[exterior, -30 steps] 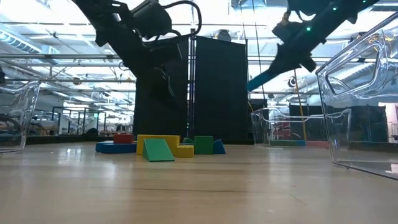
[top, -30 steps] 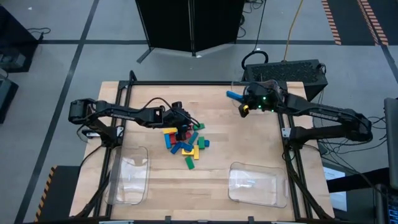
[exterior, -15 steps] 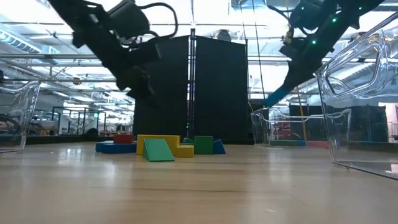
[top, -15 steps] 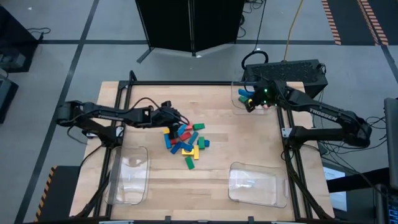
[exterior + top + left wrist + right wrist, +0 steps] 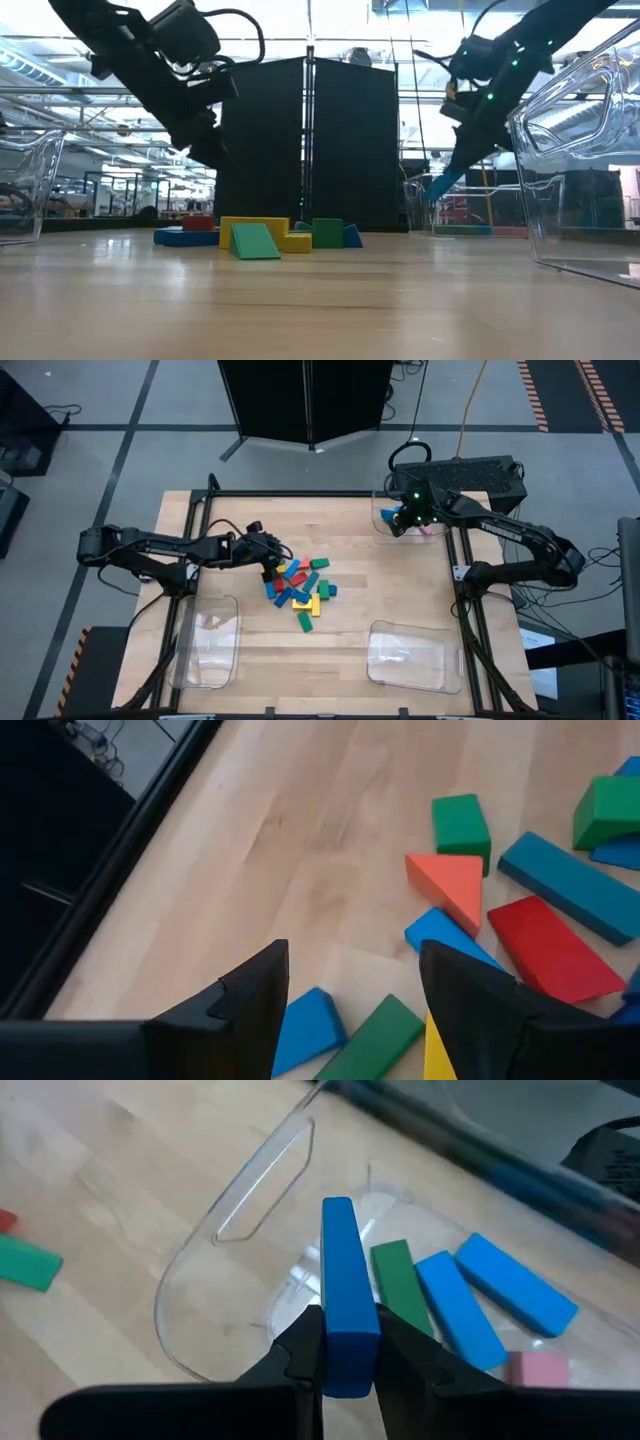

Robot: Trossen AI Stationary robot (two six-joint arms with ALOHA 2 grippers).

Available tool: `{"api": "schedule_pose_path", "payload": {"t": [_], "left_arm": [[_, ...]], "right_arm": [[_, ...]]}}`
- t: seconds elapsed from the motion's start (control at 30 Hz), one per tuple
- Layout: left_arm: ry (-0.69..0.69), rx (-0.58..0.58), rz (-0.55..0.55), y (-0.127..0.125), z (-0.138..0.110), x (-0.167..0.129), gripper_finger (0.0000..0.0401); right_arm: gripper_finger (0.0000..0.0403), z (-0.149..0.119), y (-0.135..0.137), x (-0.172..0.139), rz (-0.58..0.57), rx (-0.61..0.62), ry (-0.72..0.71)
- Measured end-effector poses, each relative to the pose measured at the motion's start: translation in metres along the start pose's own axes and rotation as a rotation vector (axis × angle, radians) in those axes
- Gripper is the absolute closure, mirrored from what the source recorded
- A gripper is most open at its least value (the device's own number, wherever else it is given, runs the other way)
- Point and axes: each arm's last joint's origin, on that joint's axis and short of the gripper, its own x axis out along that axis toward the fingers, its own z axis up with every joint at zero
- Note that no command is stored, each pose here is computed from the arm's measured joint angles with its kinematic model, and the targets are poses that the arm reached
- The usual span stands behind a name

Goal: Sort blocks by size
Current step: Put the blue rectangle block into the top transparent bin, then put the green rectangle block into the top transparent bin

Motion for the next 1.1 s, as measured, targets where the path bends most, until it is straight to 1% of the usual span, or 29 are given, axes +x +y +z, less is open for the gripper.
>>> {"api": "schedule_pose_path", "payload": {"t": [0.17, 0.27, 0.37, 0.47, 0.63, 0.77, 0.93, 1.1], "left_arm": [[0.034, 0.006, 0.011, 0.000, -0.003, 0.000, 0.0175], [0.046, 0.013, 0.022, 0.001, -0.005, 0.000, 0.0175], [0.046, 0.011, 0.032, 0.001, -0.004, 0.000, 0.0175], [0.052, 0.011, 0.042, 0.001, -0.005, 0.000, 0.0175], [0.056, -0.013, 0.046, 0.001, -0.005, 0.000, 0.0175], [0.066, -0.021, 0.046, 0.001, -0.007, 0.000, 0.0175], [0.144, -0.035, 0.045, 0.001, -0.014, -0.001, 0.0175], [0.204, -0.093, 0.039, 0.000, -0.020, -0.002, 0.0175]], "right_arm": [[0.0353, 0.001, -0.002, 0.015, 0.025, 0.007, 0.046], [0.0351, 0.000, -0.005, 0.022, 0.015, 0.016, 0.073], [0.0336, 0.000, -0.008, 0.026, 0.005, 0.022, 0.089], [0.0312, -0.001, -0.008, 0.028, 0.004, 0.018, 0.094], [0.0275, 0.000, -0.008, 0.028, 0.005, 0.010, 0.091], [0.0256, 0.000, -0.008, 0.028, 0.000, 0.008, 0.090], [0.0248, 0.001, -0.008, 0.023, 0.005, -0.005, 0.070], [0.0253, 0.004, -0.007, 0.003, 0.022, -0.022, -0.010]]}}
